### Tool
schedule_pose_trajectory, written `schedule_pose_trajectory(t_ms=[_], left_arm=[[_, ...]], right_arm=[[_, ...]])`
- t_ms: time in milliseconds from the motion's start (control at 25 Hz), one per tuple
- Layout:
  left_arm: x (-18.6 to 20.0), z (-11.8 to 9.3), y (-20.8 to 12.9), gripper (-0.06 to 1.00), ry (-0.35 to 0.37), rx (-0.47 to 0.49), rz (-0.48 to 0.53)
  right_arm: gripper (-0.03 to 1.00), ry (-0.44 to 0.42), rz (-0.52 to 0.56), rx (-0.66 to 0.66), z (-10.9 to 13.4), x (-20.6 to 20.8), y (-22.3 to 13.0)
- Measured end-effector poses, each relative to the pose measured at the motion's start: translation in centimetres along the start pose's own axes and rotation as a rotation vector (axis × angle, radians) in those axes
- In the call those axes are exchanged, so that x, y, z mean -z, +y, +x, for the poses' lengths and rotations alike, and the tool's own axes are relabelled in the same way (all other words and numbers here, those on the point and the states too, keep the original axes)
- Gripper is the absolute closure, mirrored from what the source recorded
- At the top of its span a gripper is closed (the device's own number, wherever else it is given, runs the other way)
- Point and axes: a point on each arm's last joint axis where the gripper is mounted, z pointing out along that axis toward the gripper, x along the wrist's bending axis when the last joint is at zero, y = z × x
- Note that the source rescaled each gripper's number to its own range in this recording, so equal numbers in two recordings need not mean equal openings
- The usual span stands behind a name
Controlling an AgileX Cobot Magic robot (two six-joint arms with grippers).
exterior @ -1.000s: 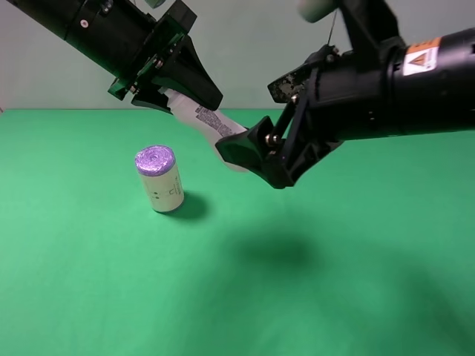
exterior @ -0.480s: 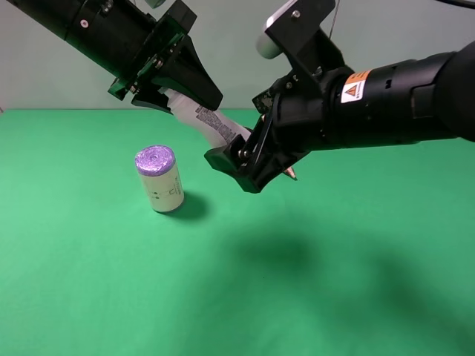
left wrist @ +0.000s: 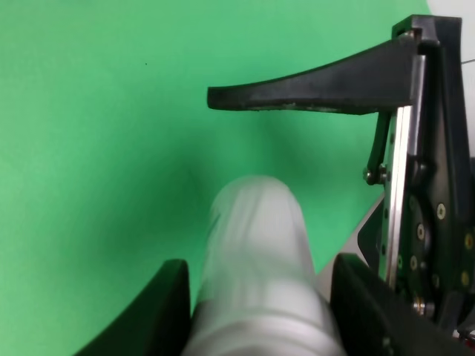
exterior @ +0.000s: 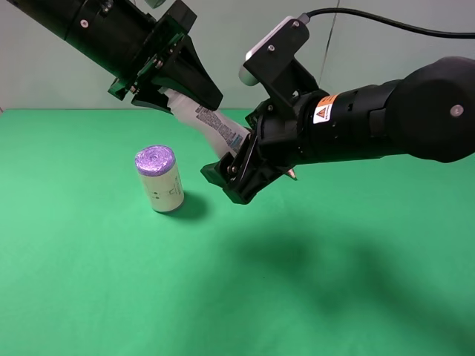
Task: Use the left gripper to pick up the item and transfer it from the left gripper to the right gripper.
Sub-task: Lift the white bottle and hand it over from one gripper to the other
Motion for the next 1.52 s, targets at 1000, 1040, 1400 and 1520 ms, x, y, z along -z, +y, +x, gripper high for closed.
schedule_pose_trajectory(t_ms=[1000, 1040, 1400, 1520], left_arm=[[-0.02, 0.01, 0.17, 0.94, -0.001, 0.005, -0.017], [-0.02, 0.01, 0.17, 0.94, -0.001, 0.005, -0.017], [-0.02, 0.01, 0.17, 0.94, -0.001, 0.005, -0.017], [-0.02, 0.01, 0.16, 0.94, -0.001, 0.012, -0.017]], right_arm=[[0.88, -0.009, -0.014, -0.013, -0.07, 0.00, 0.13], [0.88, -0.009, -0.014, -0.013, -0.07, 0.00, 0.13], [0.88, -0.009, -0.014, -0.013, -0.07, 0.00, 0.13], [0.88, -0.009, -0.014, -0.013, -0.07, 0.00, 0.13]])
